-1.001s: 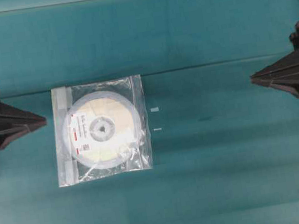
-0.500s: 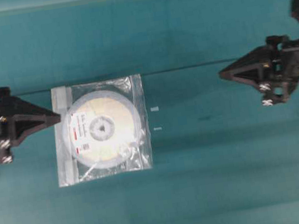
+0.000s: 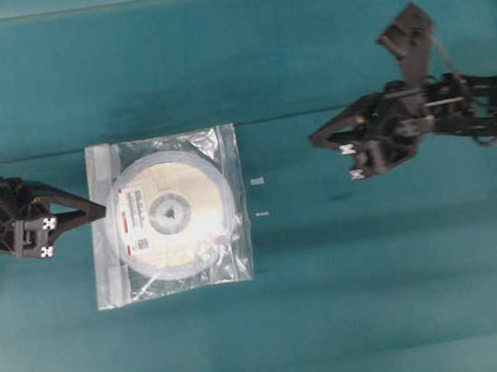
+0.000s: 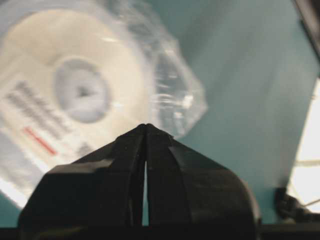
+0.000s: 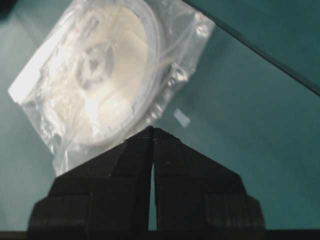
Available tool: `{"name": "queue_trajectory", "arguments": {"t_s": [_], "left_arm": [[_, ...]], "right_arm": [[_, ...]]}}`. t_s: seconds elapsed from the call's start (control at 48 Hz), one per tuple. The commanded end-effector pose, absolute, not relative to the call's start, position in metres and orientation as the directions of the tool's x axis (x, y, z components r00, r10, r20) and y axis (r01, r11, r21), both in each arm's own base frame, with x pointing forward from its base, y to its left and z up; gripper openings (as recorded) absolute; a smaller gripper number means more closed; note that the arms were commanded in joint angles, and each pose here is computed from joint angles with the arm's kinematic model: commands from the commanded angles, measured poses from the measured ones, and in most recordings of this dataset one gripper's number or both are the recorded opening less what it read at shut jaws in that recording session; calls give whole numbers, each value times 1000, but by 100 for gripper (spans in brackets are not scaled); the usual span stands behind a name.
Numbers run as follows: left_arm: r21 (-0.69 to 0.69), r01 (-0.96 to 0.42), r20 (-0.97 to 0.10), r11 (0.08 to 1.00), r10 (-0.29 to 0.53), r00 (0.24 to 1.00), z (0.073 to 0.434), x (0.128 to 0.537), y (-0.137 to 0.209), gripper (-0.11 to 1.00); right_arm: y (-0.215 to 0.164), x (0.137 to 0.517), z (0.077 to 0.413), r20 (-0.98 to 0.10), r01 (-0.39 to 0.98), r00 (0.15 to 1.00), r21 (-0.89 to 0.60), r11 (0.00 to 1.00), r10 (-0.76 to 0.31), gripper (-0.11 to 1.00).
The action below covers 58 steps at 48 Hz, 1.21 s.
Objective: Take out the reel from the clear zip bag.
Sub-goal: 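Lower the left gripper onto the bag's left edge and pinch it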
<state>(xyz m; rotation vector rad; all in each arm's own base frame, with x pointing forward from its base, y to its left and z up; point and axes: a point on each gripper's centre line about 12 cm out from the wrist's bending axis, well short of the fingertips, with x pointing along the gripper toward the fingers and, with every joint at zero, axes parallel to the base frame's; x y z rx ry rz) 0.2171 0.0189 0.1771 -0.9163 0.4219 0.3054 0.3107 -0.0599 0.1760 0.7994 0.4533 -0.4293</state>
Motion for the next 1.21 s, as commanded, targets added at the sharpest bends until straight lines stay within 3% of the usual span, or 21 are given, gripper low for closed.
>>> {"name": "queue_trajectory", "arguments": {"t_s": [0.0, 0.125, 0.208, 0.375, 0.459, 0.605, 1.188], "left_arm": [[-693, -435, -484, 575, 76, 872, 172, 216, 19, 0], [-684, -469, -519, 558, 79, 851, 161, 209, 19, 15], [-690, -495, -539, 529, 82, 838, 155, 206, 20, 37], [-681, -561, -597, 470, 86, 798, 144, 204, 22, 84], [-672, -577, -613, 463, 89, 785, 139, 204, 23, 97], [-640, -622, -659, 450, 94, 746, 122, 201, 26, 92], [-661, -616, -634, 429, 119, 764, 87, 205, 33, 93]], "right_arm": [[-62, 324, 184, -516, 513, 834, 596, 617, -195, 1], [-63, 328, 183, -522, 519, 830, 595, 614, -195, 9], [-63, 329, 181, -529, 525, 826, 595, 608, -194, 19], [-63, 331, 182, -506, 513, 838, 601, 613, -204, 53], [-64, 332, 183, -495, 509, 843, 608, 610, -210, 70], [-64, 331, 180, -502, 517, 838, 611, 600, -212, 86], [-54, 329, 173, -525, 531, 829, 634, 562, -191, 86]]}}
